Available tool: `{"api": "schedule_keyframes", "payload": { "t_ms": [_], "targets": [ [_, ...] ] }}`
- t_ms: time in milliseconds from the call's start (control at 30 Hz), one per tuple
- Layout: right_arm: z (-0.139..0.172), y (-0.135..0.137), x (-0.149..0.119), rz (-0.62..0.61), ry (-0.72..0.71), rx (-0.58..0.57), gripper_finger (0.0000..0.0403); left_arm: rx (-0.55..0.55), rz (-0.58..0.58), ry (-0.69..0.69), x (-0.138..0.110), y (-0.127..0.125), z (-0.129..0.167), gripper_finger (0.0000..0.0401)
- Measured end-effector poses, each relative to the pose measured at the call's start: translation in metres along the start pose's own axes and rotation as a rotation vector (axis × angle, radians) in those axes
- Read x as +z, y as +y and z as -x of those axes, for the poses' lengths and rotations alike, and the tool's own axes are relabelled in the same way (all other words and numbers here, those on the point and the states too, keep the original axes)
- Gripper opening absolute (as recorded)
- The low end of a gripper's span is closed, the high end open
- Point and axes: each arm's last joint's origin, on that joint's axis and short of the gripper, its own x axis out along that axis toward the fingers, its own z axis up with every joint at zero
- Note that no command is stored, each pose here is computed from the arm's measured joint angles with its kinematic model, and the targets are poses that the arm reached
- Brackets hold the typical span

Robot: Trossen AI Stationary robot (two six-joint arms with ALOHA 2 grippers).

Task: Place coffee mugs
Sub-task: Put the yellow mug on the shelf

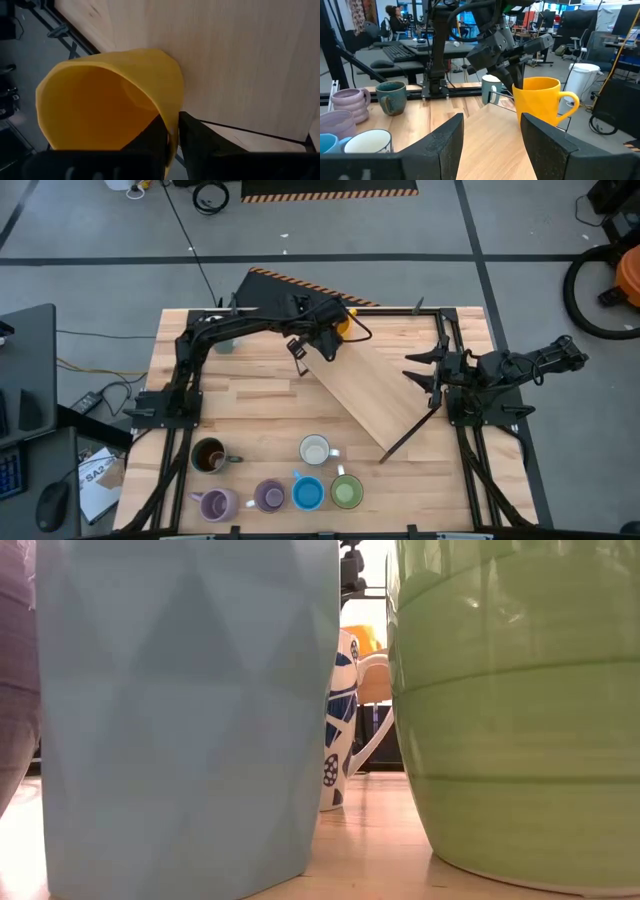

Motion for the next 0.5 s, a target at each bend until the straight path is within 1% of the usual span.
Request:
{"api": "schedule_keyframes", "payload": {
  "t_ms": [167,500],
  "targets": [
    [0.0,0.0,0.0,0.0,0.0,0.001,0.0203,0.006,0.014,-0.016,-0.0021,0.002,-0.0009,0.0064],
    [0.0,0.0001,0.0004,-0.004,-0.004,0.002,0.0203,0.017,0.024,-0.026,-0.0022,0.0035,-0.0011,0.0124]
  ]
}}
